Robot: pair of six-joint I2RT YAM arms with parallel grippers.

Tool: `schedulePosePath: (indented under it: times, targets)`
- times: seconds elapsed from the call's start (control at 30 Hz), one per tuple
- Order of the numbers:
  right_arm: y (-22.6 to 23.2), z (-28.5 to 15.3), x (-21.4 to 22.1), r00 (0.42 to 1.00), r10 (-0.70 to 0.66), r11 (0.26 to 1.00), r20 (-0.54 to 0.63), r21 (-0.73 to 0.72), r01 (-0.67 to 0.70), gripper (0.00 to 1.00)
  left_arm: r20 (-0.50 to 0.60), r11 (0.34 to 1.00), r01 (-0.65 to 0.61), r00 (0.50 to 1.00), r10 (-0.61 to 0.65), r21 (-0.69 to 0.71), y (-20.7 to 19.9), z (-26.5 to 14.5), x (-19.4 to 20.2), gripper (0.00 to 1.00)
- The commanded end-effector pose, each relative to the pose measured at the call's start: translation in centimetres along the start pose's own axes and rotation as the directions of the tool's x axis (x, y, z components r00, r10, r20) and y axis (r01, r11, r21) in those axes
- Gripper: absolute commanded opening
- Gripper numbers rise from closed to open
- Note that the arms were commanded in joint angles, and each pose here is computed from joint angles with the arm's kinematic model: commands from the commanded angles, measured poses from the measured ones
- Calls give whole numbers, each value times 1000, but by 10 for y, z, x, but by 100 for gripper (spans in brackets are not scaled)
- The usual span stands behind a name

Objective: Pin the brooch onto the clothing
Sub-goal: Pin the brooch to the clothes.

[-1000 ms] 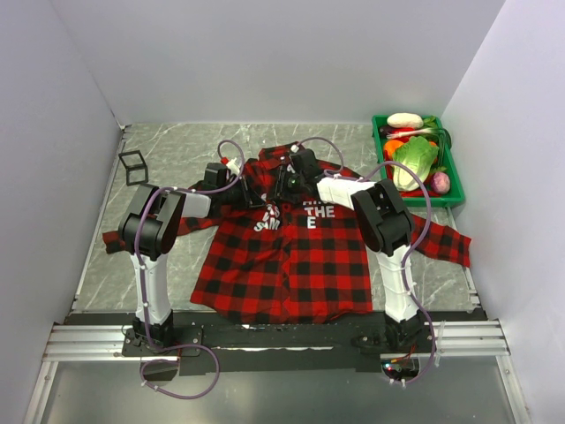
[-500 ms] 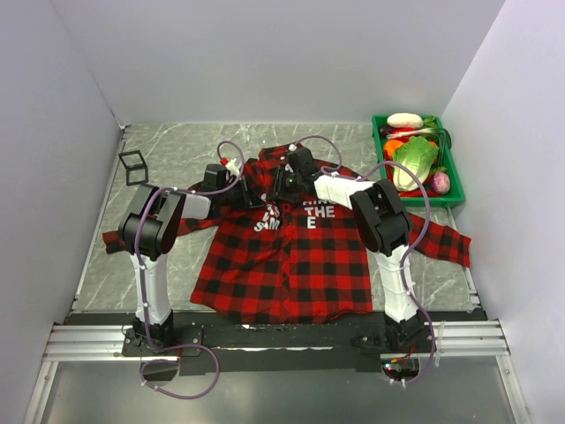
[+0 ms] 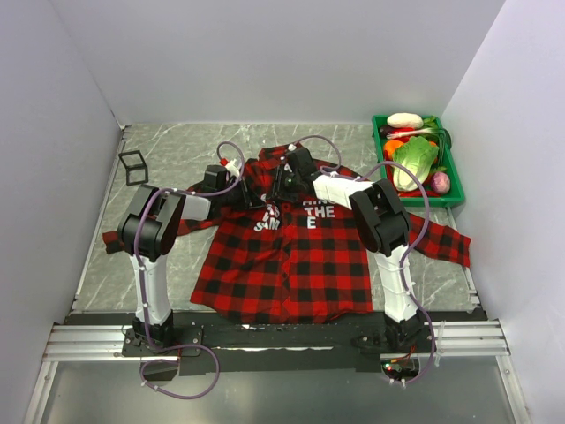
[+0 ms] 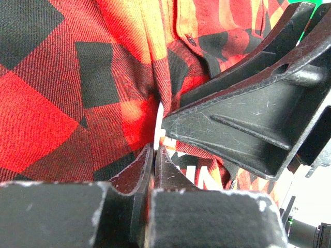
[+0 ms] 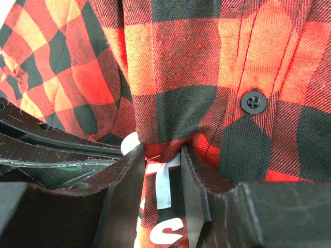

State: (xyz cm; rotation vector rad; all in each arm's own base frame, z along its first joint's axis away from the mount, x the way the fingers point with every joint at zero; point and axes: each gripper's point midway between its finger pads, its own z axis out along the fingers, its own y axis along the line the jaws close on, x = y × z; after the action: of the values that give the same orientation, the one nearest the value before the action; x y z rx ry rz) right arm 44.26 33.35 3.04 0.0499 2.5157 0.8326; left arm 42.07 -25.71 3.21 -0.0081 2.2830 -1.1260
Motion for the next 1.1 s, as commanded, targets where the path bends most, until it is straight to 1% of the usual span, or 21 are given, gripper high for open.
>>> schedulePosePath:
  times: [0.0,0.1,0.23,0.43,0.6,0.63,0.7,0.9,1.07]
  targets:
    - [-7,8,7,1000,0,999,-2,35,0,41,-36,1000,8,999,-8,-11,-7,-5,12,1]
    - [-7,3,3,999,37,999,7,-2,-37,42,-32,999,30,999,-31,-22,-4,-5,11,1]
    - [-8,-7,-6,999,31,1000,29,-3,-31,45,-33,998,53,998,-54,-32,0,-5,11,1]
    - [-4,-18,-13,997,54,997,55,-58,-51,49,-30,997,71,997,-72,-37,2,-6,9,1]
    - [-3,-19,-15,997,50,997,60,-64,-46,49,-27,997,69,997,-70,-32,2,-6,8,1]
    - [-7,-20,-9,997,57,997,53,-54,-54,49,-30,997,70,997,-71,-33,2,-6,9,1]
    - [-5,-23,-14,995,63,996,78,-71,-58,49,-28,997,68,997,-69,-35,1,-7,8,1]
    - [-16,-33,-19,993,70,996,94,-58,-65,49,-29,997,68,997,-69,-32,1,-6,8,1]
    - [-16,-30,-12,995,74,995,68,-75,-69,47,-29,997,67,997,-68,-32,2,-6,8,1]
